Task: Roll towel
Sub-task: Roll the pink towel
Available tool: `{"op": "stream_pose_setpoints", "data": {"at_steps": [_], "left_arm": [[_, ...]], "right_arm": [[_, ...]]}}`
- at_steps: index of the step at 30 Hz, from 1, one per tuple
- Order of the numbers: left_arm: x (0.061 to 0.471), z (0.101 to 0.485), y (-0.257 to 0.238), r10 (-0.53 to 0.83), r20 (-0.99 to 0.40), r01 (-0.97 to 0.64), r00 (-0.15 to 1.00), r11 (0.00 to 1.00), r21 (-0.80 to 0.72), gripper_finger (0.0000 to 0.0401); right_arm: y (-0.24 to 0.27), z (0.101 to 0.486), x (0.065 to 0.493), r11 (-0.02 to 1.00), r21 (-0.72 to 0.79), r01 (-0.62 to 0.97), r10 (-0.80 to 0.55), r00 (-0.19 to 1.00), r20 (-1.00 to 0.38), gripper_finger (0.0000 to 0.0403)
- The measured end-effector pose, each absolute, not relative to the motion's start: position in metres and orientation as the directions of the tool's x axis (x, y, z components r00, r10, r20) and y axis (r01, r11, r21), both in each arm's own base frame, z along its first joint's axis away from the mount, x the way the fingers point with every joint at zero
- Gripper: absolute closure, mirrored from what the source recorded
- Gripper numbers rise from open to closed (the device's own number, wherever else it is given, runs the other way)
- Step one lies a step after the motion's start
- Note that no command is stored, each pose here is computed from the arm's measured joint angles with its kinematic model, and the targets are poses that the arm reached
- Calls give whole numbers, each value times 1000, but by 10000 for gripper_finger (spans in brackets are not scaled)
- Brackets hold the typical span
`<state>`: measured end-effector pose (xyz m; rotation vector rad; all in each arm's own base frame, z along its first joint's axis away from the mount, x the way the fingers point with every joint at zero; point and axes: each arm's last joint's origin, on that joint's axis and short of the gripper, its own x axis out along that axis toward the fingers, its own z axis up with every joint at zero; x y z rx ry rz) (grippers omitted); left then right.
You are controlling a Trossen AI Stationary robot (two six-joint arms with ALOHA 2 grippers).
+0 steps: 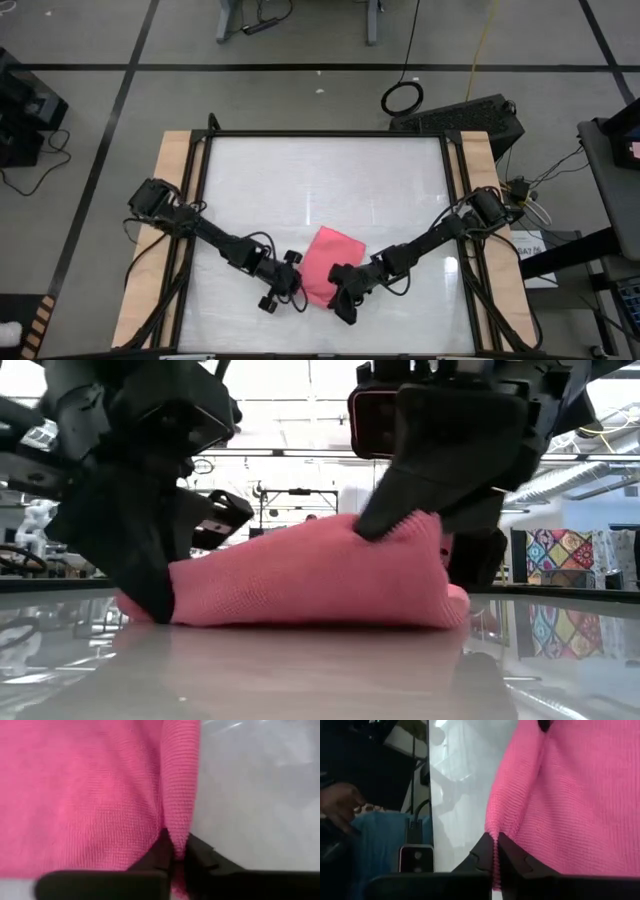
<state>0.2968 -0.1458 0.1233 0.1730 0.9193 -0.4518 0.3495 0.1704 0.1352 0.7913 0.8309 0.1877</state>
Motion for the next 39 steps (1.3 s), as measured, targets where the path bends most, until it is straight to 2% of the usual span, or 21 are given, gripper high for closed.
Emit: {"op": "stream_pose_setpoints", "data": {"at_steps": [3, 7, 10, 12, 15, 18, 23, 30, 35, 39], "left_arm": [[300, 124, -142, -414, -772, 493, 482, 857, -151, 388], [304, 126, -134, -553, -729, 523, 404, 793, -312, 390], [307, 127, -125, -631, -687, 513, 359, 749, -420, 393], [309, 127, -118, -655, -669, 485, 350, 738, -469, 394], [314, 129, -104, -684, -640, 428, 350, 725, -540, 395], [318, 129, -91, -712, -610, 380, 348, 702, -603, 396], [329, 119, -78, -774, -552, 297, 310, 630, -717, 397], [340, 102, -77, -857, -468, 228, 214, 510, -829, 395], [344, 100, -74, -871, -449, 201, 200, 485, -851, 391], [344, 100, -69, -868, -450, 167, 210, 485, -858, 390]], "right_arm": [[172, 135, 345, 737, 664, 124, 450, 644, -619, 385], [176, 147, 328, 836, 542, 86, 388, 606, -695, 318], [180, 161, 312, 921, 388, 31, 292, 605, -741, 252], [185, 172, 302, 966, 258, -16, 207, 645, -735, 216], [198, 182, 288, 995, 44, -93, 97, 708, -700, 187], [208, 181, 281, 987, -70, -147, 61, 732, -679, 184], [217, 164, 285, 983, -87, -159, 58, 730, -681, 198], [236, 158, 308, 964, -183, -191, 25, 753, -658, 212], [242, 138, 318, 959, -248, -138, -65, 743, -666, 213], [244, 119, 322, 962, -242, -127, -77, 725, -685, 213]]}}
